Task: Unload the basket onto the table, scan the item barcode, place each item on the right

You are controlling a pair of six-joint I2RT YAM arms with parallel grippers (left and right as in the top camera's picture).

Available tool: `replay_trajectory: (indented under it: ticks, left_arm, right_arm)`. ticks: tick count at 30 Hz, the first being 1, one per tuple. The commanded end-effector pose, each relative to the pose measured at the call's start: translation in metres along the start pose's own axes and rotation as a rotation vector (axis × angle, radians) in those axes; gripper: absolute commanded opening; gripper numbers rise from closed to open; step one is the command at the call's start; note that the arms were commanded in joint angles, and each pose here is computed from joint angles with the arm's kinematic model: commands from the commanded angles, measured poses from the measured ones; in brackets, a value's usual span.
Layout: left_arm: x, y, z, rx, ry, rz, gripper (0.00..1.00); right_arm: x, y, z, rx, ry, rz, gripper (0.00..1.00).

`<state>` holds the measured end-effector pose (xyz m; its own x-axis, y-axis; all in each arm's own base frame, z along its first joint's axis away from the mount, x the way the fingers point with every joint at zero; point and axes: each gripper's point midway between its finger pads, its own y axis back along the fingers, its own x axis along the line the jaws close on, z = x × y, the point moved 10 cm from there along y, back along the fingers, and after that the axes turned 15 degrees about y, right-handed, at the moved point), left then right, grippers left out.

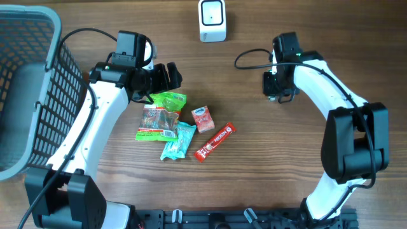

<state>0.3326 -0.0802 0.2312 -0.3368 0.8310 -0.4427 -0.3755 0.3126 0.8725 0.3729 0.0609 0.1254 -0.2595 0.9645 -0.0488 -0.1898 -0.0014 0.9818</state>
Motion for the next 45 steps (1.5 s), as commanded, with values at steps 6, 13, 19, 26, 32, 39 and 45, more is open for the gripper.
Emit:
replay_trajectory:
  ticks: [6, 13, 19, 26, 32, 39, 45]
  left_arm:
    - [-0.001, 0.005, 0.001, -0.018, -0.017, -0.008, 1.00]
    - [-0.001, 0.005, 0.001, -0.018, -0.017, -0.008, 1.00]
    - [-0.001, 0.005, 0.001, -0.018, -0.017, -0.008, 1.00]
    - [-0.001, 0.005, 0.001, -0.018, -0.017, -0.008, 1.00]
    - [-0.001, 0.005, 0.001, -0.018, -0.017, -0.008, 1.00]
    - [-0.001, 0.005, 0.001, -0.018, -0.017, -0.008, 1.00]
    - [-0.001, 0.005, 0.001, -0.018, -0.017, -0.008, 1.00]
  right_arm:
    - [-0.012, -0.003, -0.005, 0.021, -0.037, -0.142, 0.18]
    - [-0.024, -0.003, -0.007, 0.025, -0.060, -0.105, 0.17]
    - [-0.009, 0.002, -0.006, -0.002, -0.019, 0.100, 0.08]
    - [-0.001, 0.011, -0.006, -0.021, -0.013, 0.185, 0.08]
    - [0.000, 0.011, 0.000, -0.064, 0.017, 0.196, 0.12]
    - [0.000, -0.002, 0.001, -0.054, 0.014, 0.199, 0.34]
    - [0.008, -0.017, -0.010, -0.044, 0.016, 0.281, 0.47]
